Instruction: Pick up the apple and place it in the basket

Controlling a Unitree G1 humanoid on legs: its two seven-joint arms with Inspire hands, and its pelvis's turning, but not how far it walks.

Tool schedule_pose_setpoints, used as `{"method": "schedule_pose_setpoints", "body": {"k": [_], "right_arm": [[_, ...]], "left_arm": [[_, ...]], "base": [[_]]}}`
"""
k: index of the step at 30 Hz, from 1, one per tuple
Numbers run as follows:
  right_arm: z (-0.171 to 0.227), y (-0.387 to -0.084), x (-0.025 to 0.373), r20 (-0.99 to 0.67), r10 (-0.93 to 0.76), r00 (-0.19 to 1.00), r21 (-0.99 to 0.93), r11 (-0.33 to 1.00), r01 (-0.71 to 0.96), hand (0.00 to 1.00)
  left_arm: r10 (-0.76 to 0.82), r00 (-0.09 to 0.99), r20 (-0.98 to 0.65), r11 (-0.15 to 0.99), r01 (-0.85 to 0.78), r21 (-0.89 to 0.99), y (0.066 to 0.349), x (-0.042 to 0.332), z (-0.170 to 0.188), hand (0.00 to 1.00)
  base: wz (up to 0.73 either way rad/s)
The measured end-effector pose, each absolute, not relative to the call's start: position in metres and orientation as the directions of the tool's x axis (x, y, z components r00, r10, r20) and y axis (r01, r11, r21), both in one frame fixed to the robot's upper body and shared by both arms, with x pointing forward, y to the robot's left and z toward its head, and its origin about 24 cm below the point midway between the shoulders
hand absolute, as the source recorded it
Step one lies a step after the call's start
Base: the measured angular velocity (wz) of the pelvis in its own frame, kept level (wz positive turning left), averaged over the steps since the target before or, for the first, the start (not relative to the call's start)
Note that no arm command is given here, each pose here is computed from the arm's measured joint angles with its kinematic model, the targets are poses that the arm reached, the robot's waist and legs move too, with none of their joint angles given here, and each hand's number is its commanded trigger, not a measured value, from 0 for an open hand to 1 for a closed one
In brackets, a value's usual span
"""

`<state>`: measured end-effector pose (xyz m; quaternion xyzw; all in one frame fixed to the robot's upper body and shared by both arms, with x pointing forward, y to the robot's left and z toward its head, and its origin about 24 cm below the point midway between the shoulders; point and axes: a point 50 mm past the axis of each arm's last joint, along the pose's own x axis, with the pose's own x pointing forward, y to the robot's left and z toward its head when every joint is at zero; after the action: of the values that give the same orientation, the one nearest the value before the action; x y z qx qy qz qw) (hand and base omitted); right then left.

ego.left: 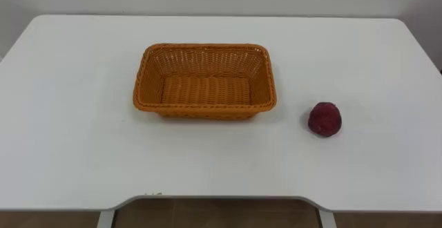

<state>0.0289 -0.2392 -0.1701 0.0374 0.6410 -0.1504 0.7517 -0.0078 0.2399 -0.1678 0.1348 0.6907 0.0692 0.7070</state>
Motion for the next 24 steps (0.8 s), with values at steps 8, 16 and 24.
{"method": "schedule_pose_setpoints", "body": {"k": [8,16,24], "right_arm": [[-0.17,-0.24,0.028,-0.972,-0.198,0.127,-0.154,0.944,0.292,0.0],[-0.166,-0.258,0.024,-0.947,-0.318,0.043,-0.159,0.582,0.798,0.0],[-0.134,-0.315,0.054,-0.878,-0.477,-0.032,0.068,-0.192,0.979,0.0]], "left_arm": [[0.286,0.035,-0.958,0.954,0.08,0.288,0.24,-0.008,-0.168,0.0],[0.371,0.055,-0.927,0.929,-0.019,0.37,0.249,-0.007,-0.165,0.0],[0.487,0.103,-0.868,0.87,-0.147,0.471,0.272,-0.006,-0.156,0.0]], "base": [[-0.02],[0.0],[-0.07]]}}
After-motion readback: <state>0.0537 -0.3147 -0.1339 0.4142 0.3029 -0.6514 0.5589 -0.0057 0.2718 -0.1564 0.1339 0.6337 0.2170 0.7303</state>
